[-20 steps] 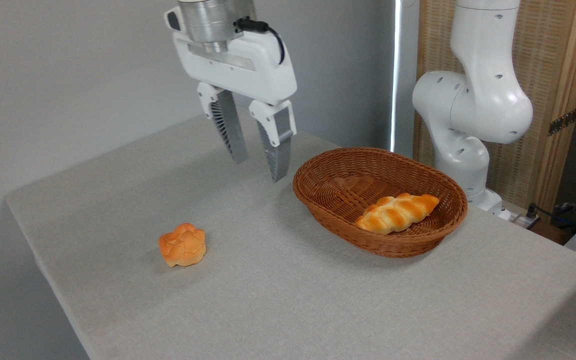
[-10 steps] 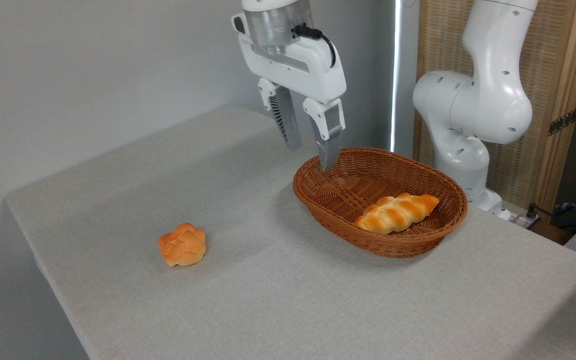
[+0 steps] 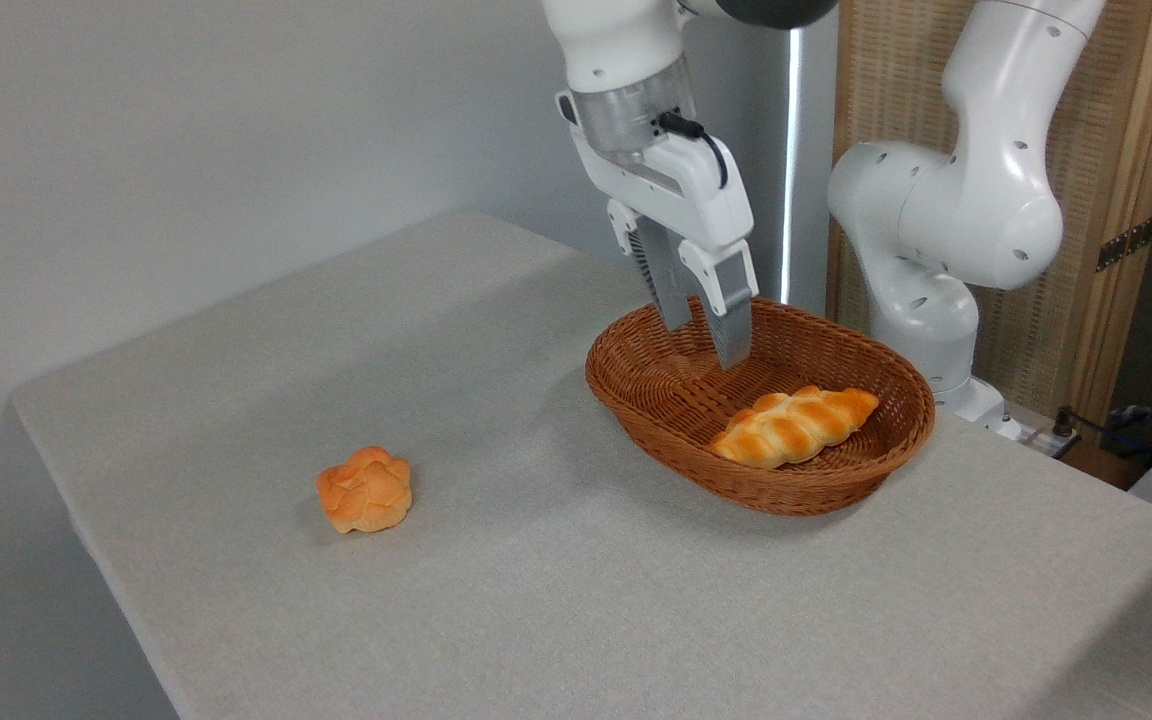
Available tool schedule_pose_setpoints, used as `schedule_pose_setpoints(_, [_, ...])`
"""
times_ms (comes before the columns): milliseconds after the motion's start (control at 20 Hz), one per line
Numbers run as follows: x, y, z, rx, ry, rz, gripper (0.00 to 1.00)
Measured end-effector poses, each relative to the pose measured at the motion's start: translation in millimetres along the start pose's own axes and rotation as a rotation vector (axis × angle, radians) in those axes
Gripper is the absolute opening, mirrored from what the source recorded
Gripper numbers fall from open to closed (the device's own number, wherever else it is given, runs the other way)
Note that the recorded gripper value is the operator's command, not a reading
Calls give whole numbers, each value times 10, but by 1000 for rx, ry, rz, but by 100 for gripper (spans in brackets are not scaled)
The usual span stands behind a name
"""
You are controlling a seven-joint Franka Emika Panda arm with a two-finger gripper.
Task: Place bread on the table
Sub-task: 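Move the open gripper over the wicker basket and lower onto the braided roll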
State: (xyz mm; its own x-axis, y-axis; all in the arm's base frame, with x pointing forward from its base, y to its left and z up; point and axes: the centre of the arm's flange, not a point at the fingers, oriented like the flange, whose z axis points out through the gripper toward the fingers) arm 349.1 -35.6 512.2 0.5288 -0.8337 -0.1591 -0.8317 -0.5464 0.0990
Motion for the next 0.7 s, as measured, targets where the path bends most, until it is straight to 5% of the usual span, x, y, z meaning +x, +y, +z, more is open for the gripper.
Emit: schedule_pose_setpoints(700, [-472, -51, 624, -27, -35, 17, 100])
